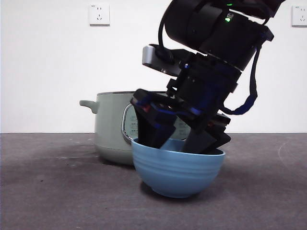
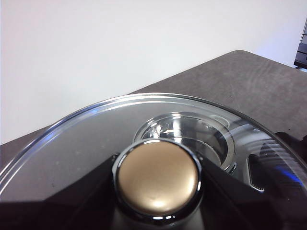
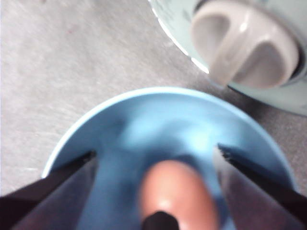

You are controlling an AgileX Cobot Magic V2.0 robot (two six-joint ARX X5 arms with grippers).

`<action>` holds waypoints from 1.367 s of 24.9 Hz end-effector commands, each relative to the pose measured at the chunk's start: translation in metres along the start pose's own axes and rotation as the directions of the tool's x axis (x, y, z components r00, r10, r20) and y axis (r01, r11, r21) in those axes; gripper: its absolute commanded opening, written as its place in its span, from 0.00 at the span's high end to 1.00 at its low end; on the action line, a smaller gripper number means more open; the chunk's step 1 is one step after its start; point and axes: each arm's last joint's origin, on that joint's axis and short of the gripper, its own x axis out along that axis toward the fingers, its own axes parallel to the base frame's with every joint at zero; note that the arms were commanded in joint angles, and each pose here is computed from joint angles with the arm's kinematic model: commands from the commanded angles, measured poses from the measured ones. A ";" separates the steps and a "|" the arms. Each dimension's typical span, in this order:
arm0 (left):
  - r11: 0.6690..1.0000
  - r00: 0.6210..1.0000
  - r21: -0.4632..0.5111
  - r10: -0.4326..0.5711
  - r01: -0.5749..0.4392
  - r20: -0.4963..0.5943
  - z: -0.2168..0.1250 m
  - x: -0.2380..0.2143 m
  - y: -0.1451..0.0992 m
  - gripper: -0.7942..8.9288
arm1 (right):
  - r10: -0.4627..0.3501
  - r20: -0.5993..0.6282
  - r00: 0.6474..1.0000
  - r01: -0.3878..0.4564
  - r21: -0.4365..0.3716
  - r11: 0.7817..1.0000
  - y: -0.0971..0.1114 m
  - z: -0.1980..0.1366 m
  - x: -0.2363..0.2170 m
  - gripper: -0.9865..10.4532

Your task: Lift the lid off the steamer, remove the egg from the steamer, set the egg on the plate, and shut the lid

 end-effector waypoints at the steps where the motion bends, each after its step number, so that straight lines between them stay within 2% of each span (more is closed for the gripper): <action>1: 1.000 0.998 -0.004 -0.001 0.001 0.069 0.006 -0.007 0.001 0.93 | 0.017 0.011 1.000 -0.017 -0.005 1.000 0.004 0.001 -0.004 0.52; 7: 1.000 0.998 -0.003 -0.018 0.018 0.060 0.006 -0.002 0.000 0.93 | 0.026 0.176 0.984 -0.024 -0.011 1.000 0.011 0.011 -0.064 0.52; 11: 0.999 0.997 -0.001 -0.054 0.054 0.059 0.012 0.021 -0.001 0.93 | 0.045 0.344 0.938 -0.047 -0.004 0.999 0.019 0.004 -0.135 0.52; 13: 0.998 0.996 -0.001 -0.070 0.070 0.059 0.017 0.042 -0.001 0.93 | 0.052 0.448 0.893 -0.063 0.010 0.998 0.022 -0.007 -0.176 0.52; 16: 0.995 0.993 -0.003 -0.104 0.104 0.054 0.021 0.087 -0.003 0.93 | 0.020 0.604 0.797 -0.056 0.041 0.998 0.025 -0.034 -0.232 0.53; 18: 0.993 0.991 -0.010 -0.121 0.122 0.048 0.021 0.108 -0.003 0.93 | -0.002 0.663 0.749 -0.048 0.057 0.997 0.025 -0.047 -0.252 0.53; 22: 0.991 0.990 -0.011 -0.136 0.137 0.031 0.017 0.147 -0.005 0.93 | -0.051 0.735 0.676 -0.030 0.097 0.995 0.025 -0.070 -0.281 0.53; 24: 0.987 0.987 -0.012 -0.159 0.159 0.025 0.013 0.168 -0.007 0.93 | -0.078 0.755 0.651 -0.017 0.116 0.993 0.024 -0.080 -0.293 0.53; 34: 0.978 0.977 -0.017 -0.207 0.206 -0.042 -0.022 0.262 -0.021 0.93 | -0.140 0.774 0.617 0.030 0.154 0.988 0.025 -0.090 -0.327 0.53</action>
